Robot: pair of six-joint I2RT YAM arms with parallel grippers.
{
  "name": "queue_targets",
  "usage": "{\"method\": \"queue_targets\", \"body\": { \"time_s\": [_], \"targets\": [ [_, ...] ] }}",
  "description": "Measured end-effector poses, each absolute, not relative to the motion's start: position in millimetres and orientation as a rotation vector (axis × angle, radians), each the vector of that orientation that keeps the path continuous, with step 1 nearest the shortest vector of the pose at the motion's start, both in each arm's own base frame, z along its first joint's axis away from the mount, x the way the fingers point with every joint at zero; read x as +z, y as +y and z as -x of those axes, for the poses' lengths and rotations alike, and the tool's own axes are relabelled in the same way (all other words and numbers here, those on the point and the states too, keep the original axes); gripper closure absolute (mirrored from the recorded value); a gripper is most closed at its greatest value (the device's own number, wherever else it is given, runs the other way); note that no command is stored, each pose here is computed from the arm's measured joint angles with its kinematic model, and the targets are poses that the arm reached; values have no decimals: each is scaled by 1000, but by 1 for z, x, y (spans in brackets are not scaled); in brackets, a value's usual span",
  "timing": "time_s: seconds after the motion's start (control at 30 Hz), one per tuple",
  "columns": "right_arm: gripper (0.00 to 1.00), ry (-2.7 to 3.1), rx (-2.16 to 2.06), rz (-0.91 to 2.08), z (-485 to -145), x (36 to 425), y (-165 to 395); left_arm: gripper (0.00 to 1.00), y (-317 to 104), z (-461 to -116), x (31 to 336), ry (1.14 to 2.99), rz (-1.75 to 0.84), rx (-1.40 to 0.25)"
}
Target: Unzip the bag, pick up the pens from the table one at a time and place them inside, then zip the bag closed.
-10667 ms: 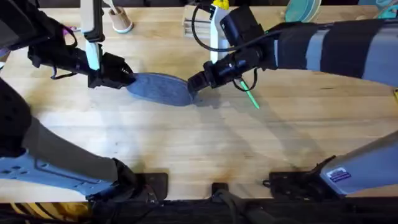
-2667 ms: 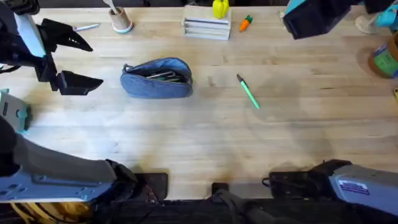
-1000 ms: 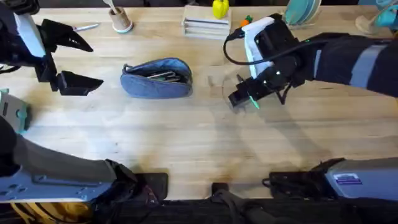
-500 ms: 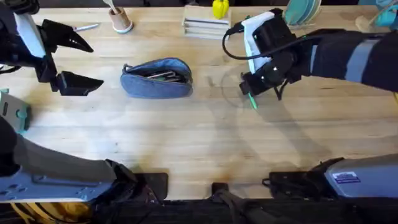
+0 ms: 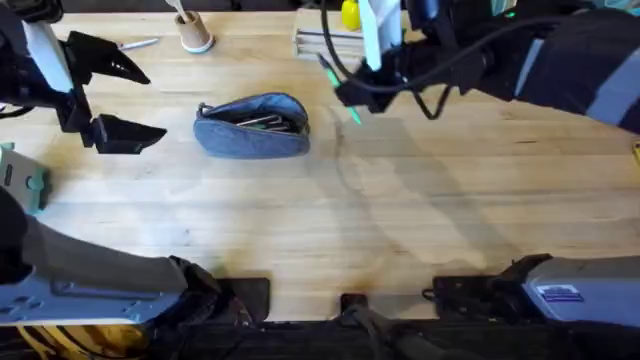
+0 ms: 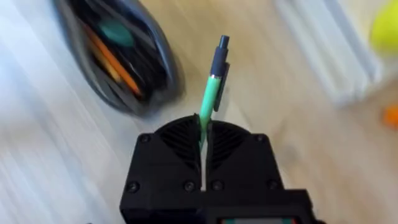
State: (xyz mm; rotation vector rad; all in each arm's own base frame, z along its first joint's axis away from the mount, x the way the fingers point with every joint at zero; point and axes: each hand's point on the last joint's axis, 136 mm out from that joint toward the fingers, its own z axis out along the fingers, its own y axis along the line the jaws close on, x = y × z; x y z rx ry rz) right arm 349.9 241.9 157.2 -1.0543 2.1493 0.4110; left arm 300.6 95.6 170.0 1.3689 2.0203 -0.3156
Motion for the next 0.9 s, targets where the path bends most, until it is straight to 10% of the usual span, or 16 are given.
{"method": "queue_targets", "body": {
  "time_s": [0.27, 0.9],
  "targets": [
    [972, 1640, 490, 1234, -353, 213, 331, 8, 96, -301, 170, 2020, -1369, -316],
    [971, 1355, 370, 1645, -323, 145, 386, 7, 96, -301, 170, 2020, -1369, -315]
  ]
}}
